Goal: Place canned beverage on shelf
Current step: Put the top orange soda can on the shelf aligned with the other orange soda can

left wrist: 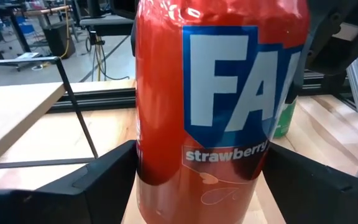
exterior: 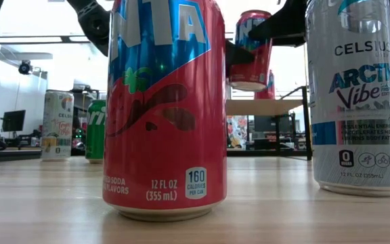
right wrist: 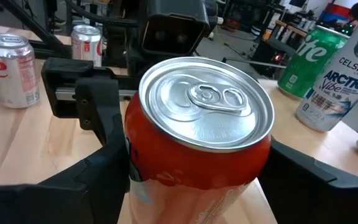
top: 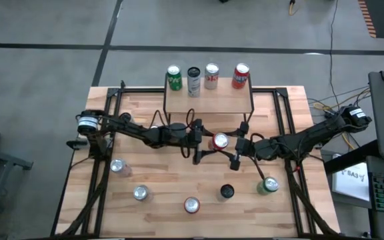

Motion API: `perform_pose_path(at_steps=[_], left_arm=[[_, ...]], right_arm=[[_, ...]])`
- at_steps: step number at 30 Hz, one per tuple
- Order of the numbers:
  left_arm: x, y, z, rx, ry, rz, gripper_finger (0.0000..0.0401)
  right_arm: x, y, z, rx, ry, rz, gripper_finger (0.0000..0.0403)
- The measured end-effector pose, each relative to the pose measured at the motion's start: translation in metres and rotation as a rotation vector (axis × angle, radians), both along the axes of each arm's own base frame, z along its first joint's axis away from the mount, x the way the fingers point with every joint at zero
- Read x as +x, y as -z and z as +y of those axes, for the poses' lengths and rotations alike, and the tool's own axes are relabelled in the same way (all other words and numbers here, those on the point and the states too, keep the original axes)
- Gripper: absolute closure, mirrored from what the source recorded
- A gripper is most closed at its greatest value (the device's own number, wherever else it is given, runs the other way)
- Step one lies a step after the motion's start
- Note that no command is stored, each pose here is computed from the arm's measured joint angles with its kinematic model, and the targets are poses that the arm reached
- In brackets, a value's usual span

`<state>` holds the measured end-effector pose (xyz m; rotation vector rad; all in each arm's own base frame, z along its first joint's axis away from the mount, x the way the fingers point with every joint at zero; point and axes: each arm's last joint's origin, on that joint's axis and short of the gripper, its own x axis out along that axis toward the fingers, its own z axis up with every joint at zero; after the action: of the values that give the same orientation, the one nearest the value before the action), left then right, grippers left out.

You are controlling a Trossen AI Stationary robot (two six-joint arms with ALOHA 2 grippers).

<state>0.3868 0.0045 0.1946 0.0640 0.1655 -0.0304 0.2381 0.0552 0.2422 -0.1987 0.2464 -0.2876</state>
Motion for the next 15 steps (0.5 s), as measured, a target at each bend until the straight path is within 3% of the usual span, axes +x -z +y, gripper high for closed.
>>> perform_pose_path(at_steps=[5,9,15], left_arm=[[0.0,-0.0008,0.0,0.009,-0.002,-0.006,0.0134],[-0.0001,-0.0008,0.0001,0.013,-0.002,-0.007,0.0134],[0.0001,-0.0024,-0.0001,0.022,-0.002,-0.025,0.0134]], right_arm=[[0.0,0.0001,0.0,-0.006,0.0,0.003,0.0112],[-0.0001,0.0008,-0.0001,-0.004,0.002,0.008,0.0107],[0.0,0.0002,0.0,0.015,0.004,-0.002,0.0067]])
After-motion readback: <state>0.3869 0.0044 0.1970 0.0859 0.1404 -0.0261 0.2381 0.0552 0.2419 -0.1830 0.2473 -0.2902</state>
